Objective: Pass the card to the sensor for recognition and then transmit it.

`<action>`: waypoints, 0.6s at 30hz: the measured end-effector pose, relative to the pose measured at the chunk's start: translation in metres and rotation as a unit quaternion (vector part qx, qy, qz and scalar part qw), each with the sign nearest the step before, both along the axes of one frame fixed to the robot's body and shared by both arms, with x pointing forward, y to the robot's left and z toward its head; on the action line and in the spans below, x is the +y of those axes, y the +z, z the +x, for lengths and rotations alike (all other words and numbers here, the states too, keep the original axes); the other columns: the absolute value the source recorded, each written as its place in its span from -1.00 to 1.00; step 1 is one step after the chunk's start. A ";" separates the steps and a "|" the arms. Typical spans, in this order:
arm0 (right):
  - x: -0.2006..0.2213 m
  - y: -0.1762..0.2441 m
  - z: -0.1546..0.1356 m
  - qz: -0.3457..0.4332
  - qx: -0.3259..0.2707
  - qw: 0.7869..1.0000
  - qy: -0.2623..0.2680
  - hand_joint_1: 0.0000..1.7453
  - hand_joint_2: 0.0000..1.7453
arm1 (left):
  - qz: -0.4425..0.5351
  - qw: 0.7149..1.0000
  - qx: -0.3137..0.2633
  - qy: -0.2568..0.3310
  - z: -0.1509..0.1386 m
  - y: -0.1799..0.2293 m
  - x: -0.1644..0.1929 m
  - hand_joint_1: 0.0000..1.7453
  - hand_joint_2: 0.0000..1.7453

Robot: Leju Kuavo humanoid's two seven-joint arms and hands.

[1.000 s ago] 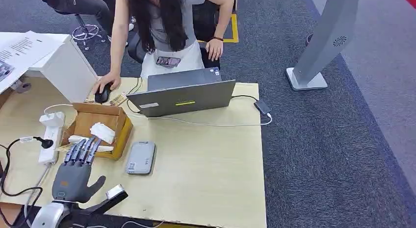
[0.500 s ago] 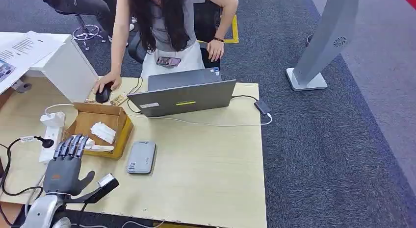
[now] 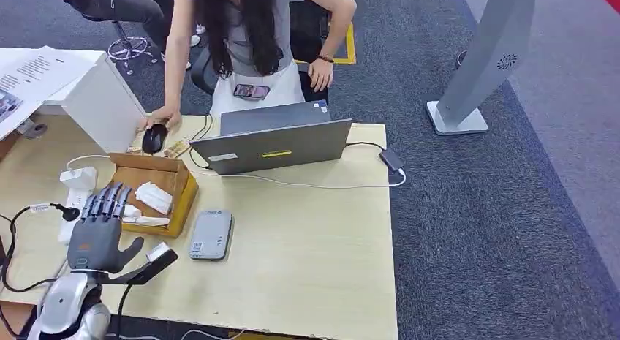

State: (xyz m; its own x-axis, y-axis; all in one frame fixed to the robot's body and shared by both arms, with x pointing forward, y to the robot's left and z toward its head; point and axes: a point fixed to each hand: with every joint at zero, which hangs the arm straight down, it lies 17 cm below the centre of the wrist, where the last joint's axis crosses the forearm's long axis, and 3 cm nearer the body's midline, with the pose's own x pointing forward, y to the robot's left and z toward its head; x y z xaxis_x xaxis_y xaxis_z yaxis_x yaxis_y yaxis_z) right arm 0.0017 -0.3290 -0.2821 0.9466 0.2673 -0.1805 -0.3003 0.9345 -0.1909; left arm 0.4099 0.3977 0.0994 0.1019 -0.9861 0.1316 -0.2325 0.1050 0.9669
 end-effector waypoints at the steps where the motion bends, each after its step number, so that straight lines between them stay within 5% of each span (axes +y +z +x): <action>1: 0.000 0.000 0.000 0.001 0.000 1.000 0.001 -1.00 1.00 | 0.000 1.000 -0.001 0.000 0.002 0.001 0.000 -1.00 1.00; 18: -0.001 0.000 -0.001 -0.002 0.003 1.000 0.006 -1.00 1.00 | -0.009 1.000 0.009 0.006 0.005 -0.004 0.003 -1.00 1.00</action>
